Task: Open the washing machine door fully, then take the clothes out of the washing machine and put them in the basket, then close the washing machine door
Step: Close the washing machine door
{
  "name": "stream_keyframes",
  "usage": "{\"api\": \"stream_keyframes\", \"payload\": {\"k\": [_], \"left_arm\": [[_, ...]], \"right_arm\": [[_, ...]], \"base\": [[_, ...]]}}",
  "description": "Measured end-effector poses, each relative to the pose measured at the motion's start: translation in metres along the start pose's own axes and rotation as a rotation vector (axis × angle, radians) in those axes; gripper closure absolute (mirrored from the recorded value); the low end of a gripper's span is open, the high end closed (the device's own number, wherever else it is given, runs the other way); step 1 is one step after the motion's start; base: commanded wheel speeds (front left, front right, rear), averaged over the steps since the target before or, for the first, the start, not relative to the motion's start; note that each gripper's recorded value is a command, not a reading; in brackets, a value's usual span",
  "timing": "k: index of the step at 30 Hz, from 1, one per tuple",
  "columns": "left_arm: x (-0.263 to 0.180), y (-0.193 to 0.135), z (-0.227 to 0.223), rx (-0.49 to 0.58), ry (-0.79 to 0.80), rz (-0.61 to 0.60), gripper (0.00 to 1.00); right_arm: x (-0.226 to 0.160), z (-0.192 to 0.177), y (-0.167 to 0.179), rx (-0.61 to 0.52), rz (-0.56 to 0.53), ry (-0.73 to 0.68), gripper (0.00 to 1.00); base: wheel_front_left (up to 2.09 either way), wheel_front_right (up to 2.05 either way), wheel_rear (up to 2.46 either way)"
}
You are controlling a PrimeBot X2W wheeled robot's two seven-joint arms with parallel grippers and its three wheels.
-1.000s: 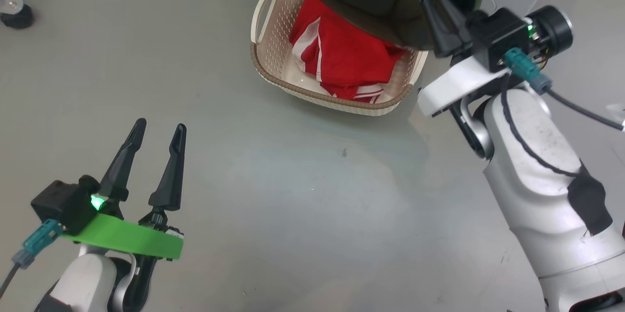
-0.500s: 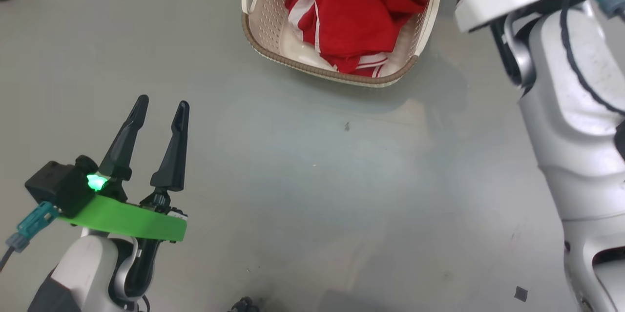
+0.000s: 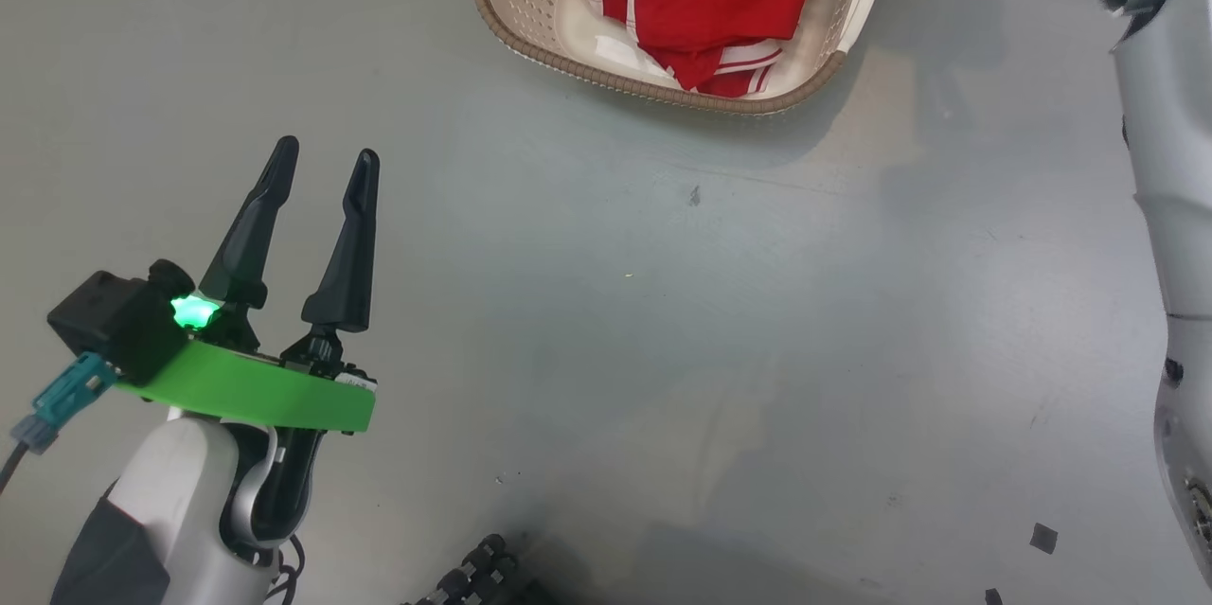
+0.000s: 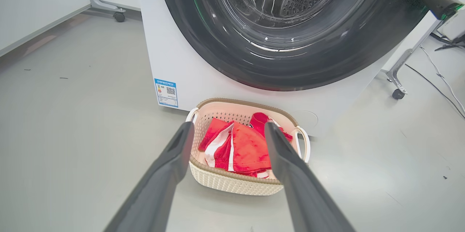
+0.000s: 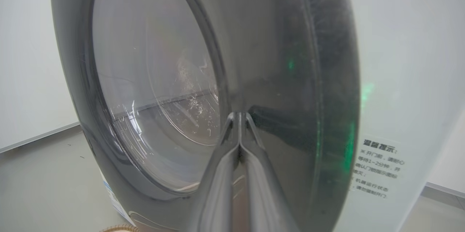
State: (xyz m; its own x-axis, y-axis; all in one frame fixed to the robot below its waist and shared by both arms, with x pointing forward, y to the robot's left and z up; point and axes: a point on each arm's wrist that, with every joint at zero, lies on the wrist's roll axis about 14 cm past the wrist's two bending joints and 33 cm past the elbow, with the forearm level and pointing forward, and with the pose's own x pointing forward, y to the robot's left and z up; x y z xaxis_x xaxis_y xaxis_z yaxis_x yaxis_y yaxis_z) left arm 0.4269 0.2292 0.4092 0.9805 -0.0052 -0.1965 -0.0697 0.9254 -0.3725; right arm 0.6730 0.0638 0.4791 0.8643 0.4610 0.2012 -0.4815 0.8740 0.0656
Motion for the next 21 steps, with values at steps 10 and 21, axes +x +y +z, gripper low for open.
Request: {"api": "stream_keyframes", "payload": {"k": [10,21], "left_arm": [[0.004,0.009,-0.013,-0.020,0.031,0.034,0.00],[0.007,0.009,-0.017,-0.019,0.043,0.030,0.00]], "right_arm": [[0.022,-0.002,-0.023,-0.021,-0.057,-0.008,1.00],[0.028,-0.003,-0.028,0.032,-0.104,-0.012,1.00]], "base": [[0.00,0.00,0.00],[0.00,0.00,0.00]]}}
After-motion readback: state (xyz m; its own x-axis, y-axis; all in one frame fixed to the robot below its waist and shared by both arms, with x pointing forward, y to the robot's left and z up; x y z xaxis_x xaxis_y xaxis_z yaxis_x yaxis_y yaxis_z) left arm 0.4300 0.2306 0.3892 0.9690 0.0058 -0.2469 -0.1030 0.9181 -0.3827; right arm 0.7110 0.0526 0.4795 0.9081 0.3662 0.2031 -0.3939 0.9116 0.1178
